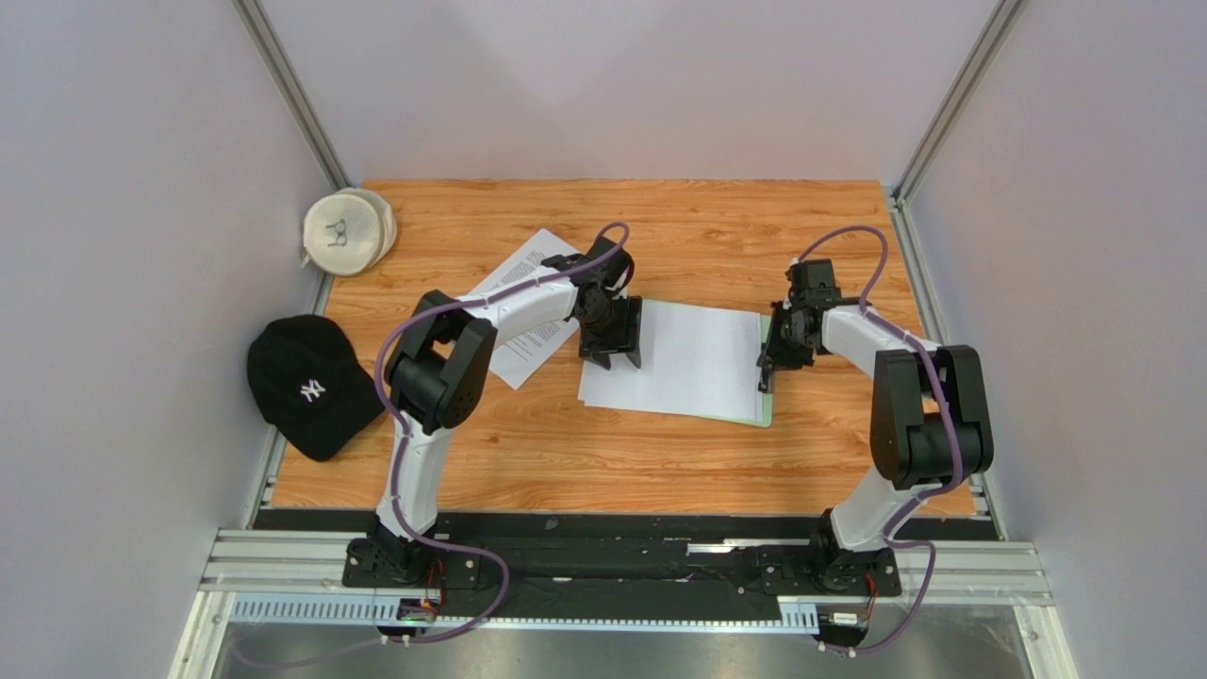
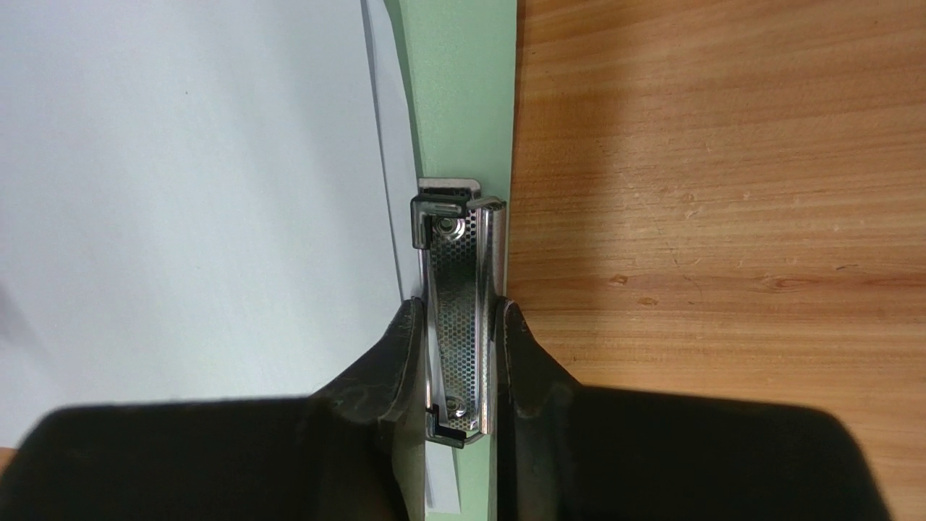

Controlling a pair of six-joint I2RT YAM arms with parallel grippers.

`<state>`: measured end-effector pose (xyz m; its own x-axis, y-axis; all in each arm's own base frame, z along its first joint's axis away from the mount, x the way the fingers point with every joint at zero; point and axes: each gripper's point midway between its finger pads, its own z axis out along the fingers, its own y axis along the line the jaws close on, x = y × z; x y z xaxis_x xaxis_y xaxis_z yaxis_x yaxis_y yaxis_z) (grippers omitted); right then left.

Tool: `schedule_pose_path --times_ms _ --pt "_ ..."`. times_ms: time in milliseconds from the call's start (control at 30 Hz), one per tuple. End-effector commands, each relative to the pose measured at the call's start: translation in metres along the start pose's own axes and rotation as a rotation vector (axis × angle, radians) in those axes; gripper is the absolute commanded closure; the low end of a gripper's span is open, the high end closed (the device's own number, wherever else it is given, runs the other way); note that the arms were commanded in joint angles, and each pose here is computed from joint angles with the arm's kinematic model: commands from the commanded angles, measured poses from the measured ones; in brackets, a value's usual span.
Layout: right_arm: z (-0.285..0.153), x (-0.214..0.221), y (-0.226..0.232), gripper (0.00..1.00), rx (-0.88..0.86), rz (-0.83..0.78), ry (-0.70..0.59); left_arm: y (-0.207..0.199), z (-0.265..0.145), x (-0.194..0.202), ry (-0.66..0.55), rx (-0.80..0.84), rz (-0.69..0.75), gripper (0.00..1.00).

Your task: Put the files into the folder

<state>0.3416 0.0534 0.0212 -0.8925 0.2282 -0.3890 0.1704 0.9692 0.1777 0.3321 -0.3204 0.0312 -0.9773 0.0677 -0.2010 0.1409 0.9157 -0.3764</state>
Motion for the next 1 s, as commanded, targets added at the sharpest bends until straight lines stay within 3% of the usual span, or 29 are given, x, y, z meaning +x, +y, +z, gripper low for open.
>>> schedule_pose_path --times_ms 0,567,967 --pt "0.016 0.029 0.016 1.0 -0.162 0.024 0.078 0.003 0.004 0.001 0.022 -0.011 0.013 0.35" --pt "0.008 0.029 0.013 1.0 -0.297 0.129 0.051 0.024 0.019 0.009 0.072 -0.097 0.001 0.35" --pt "0.005 0.023 0.012 1.0 -0.356 0.181 0.018 0.017 0.016 0.01 0.089 -0.125 -0.013 0.38"
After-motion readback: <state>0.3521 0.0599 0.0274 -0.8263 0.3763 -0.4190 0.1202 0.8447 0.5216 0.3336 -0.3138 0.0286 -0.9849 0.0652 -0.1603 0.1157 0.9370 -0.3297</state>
